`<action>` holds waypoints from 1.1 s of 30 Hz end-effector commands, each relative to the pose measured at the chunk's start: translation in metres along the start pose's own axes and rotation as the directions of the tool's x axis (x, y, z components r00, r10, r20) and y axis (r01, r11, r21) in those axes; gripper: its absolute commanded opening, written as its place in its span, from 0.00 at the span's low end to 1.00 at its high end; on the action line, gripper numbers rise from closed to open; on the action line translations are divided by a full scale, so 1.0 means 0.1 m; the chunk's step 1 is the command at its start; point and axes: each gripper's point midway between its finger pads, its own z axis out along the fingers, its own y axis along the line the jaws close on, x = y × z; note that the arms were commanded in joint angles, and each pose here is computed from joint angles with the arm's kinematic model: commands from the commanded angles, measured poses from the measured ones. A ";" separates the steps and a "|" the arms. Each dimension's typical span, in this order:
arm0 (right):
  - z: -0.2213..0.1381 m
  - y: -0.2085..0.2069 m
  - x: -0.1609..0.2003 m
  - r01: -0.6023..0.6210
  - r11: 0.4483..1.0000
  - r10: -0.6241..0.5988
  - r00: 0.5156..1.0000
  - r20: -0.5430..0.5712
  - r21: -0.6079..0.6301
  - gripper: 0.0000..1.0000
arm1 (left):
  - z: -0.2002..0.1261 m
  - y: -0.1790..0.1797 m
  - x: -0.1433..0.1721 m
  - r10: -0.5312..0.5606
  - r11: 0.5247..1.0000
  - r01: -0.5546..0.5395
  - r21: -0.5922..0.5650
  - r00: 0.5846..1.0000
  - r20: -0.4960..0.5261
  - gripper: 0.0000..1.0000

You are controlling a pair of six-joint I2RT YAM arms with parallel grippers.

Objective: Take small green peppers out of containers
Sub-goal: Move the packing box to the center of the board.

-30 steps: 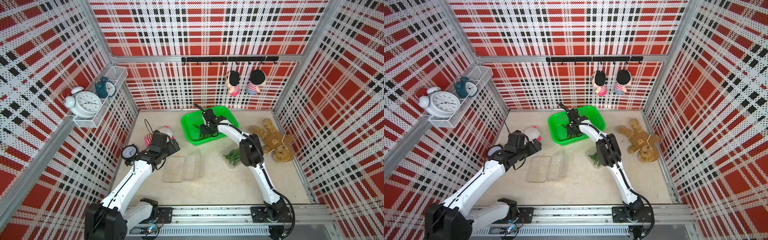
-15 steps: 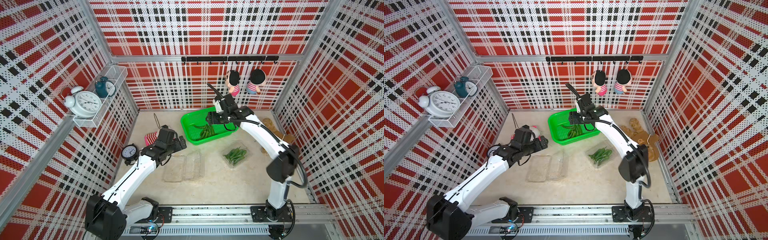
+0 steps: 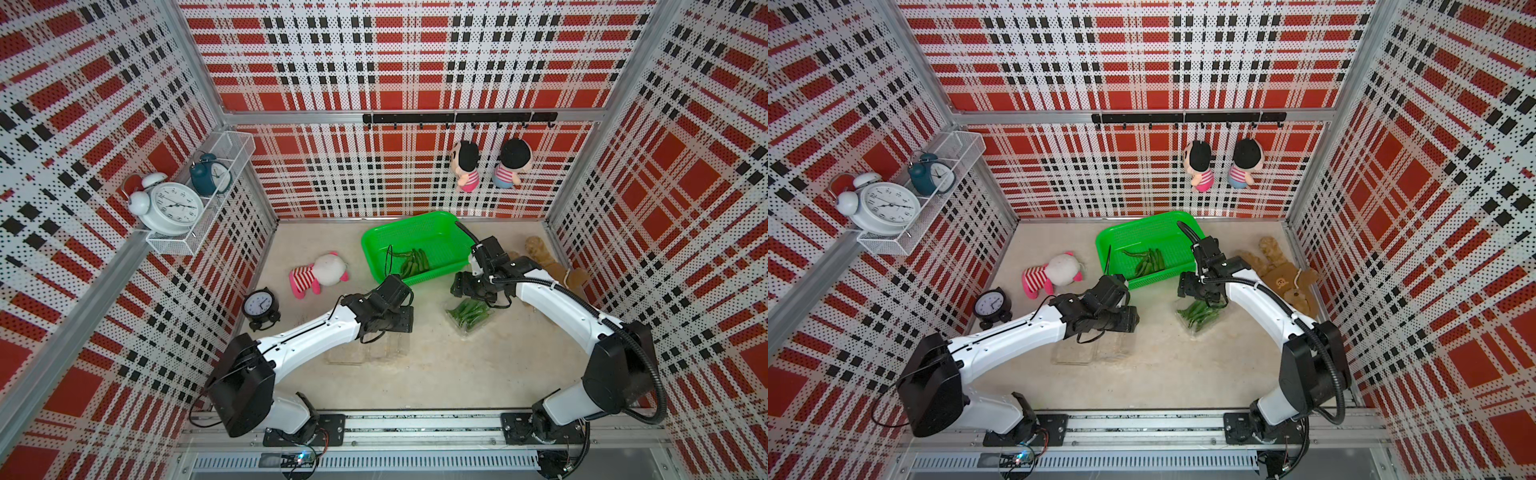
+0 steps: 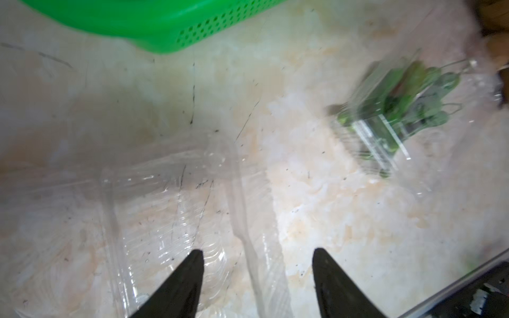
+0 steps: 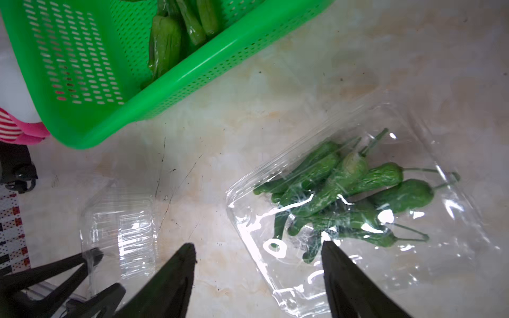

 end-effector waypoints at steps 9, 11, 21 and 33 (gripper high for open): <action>0.02 0.06 -0.14 0.018 1.000 -0.018 0.999 0.033 -0.007 0.76 | 0.10 0.88 0.19 -0.227 0.962 0.221 -0.161 0.974 -0.021 0.58; 0.03 0.02 -0.15 0.021 1.000 -0.021 0.999 0.032 0.011 0.76 | 0.03 1.07 0.15 -0.265 0.947 0.261 -0.189 0.964 0.007 0.59; 0.03 -0.58 -0.58 -0.002 0.984 -0.009 0.998 0.066 0.176 1.00 | -0.32 1.12 -0.27 -0.160 0.962 0.177 -0.207 0.982 0.099 0.98; 0.65 -0.98 -0.81 0.113 0.961 -0.100 0.993 -0.064 0.251 0.95 | -0.92 0.74 -0.79 -0.111 0.973 0.169 -0.160 0.941 0.320 0.98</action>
